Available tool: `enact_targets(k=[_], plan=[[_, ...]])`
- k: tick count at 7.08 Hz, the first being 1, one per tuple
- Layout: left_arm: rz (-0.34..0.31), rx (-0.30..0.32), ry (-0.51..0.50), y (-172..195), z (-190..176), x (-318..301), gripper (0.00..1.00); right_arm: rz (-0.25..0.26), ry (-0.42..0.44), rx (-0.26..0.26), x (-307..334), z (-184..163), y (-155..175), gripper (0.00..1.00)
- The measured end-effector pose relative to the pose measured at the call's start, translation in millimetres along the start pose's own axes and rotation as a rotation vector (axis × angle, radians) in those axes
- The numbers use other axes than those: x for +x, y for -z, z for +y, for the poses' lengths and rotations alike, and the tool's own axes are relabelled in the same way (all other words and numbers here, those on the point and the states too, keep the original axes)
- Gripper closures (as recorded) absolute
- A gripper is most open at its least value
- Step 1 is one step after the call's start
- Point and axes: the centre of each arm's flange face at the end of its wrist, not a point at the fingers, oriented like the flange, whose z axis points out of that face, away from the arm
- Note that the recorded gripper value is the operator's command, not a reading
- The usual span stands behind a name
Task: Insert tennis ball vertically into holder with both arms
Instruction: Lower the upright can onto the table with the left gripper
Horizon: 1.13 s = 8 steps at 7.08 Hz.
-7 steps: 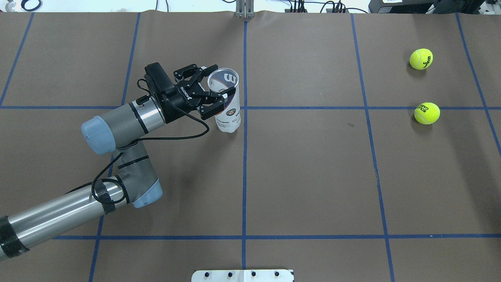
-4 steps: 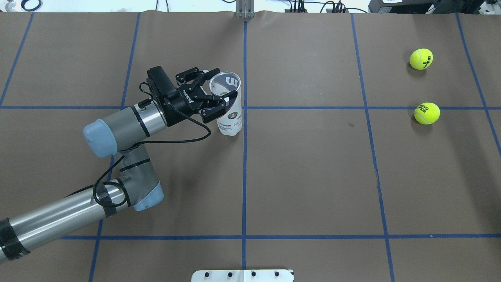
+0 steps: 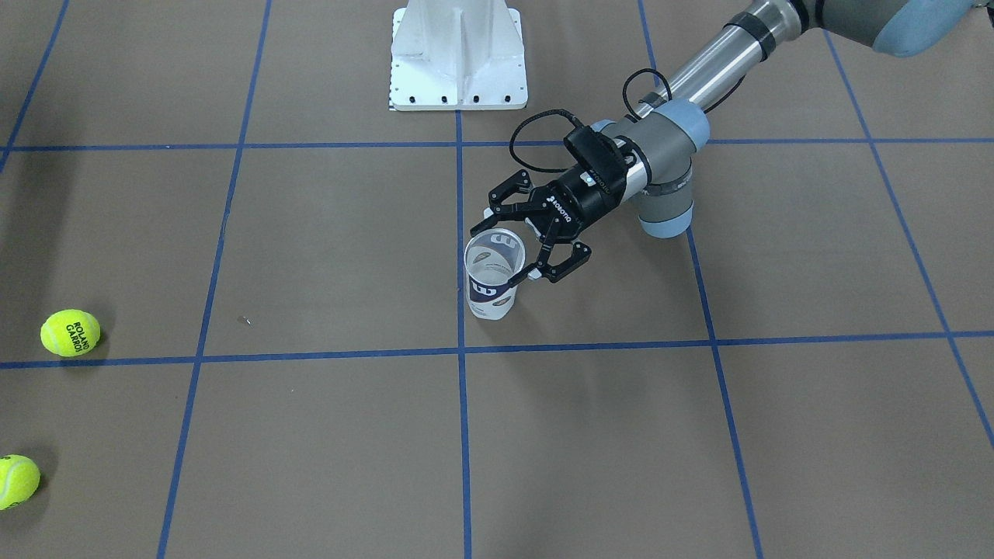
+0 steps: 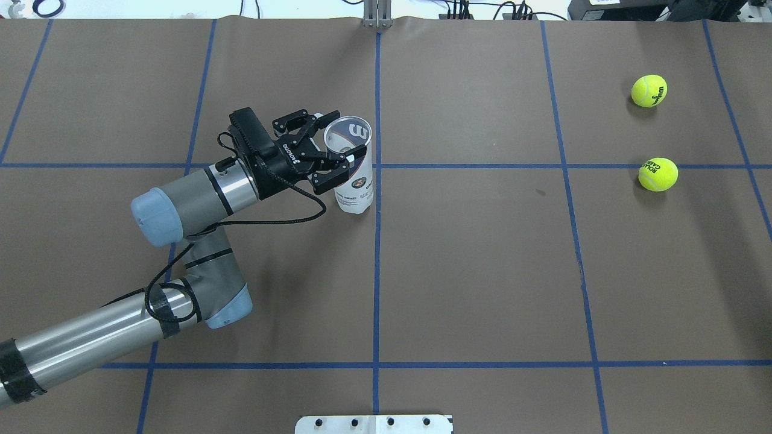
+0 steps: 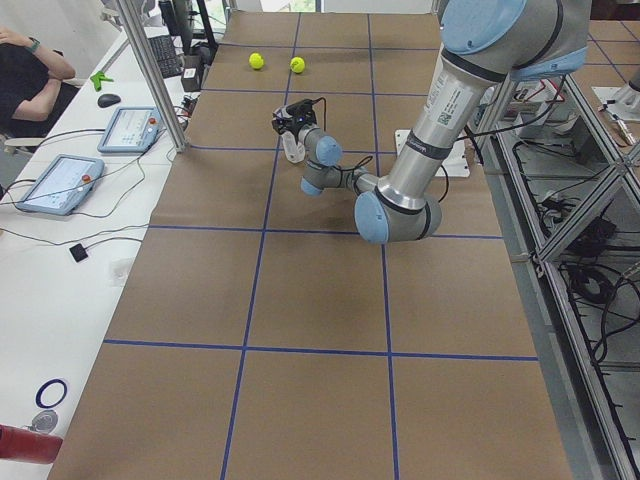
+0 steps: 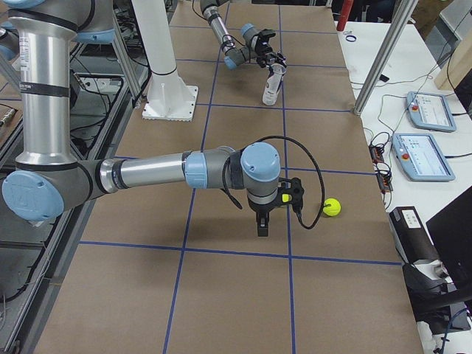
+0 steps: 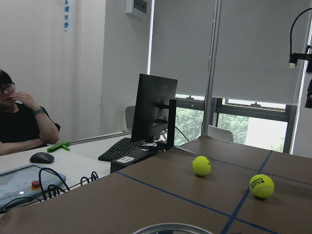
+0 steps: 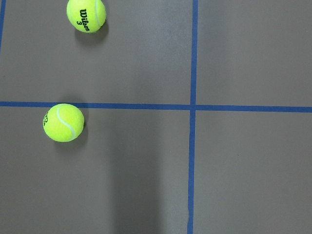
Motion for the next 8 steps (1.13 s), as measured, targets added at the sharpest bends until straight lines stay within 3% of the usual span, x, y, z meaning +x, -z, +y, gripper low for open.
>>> enact_targets(k=[4, 7, 8], plan=[[0.0, -0.003, 0.0, 1.5, 2.2, -0.2, 0.2, 0.0, 0.0, -0.001, 0.3, -0.4, -0.4, 0.01], [-0.001, -0.007, 0.0, 2.6, 3.8, -0.9, 0.02, 0.0, 0.001, 0.0, -0.3, -0.7, 0.1, 0.01], [0.0, -0.004, 0.001, 2.1, 2.9, -0.3, 0.02, 0.0, 0.001, 0.001, -0.5, -0.9, 0.3, 0.01]])
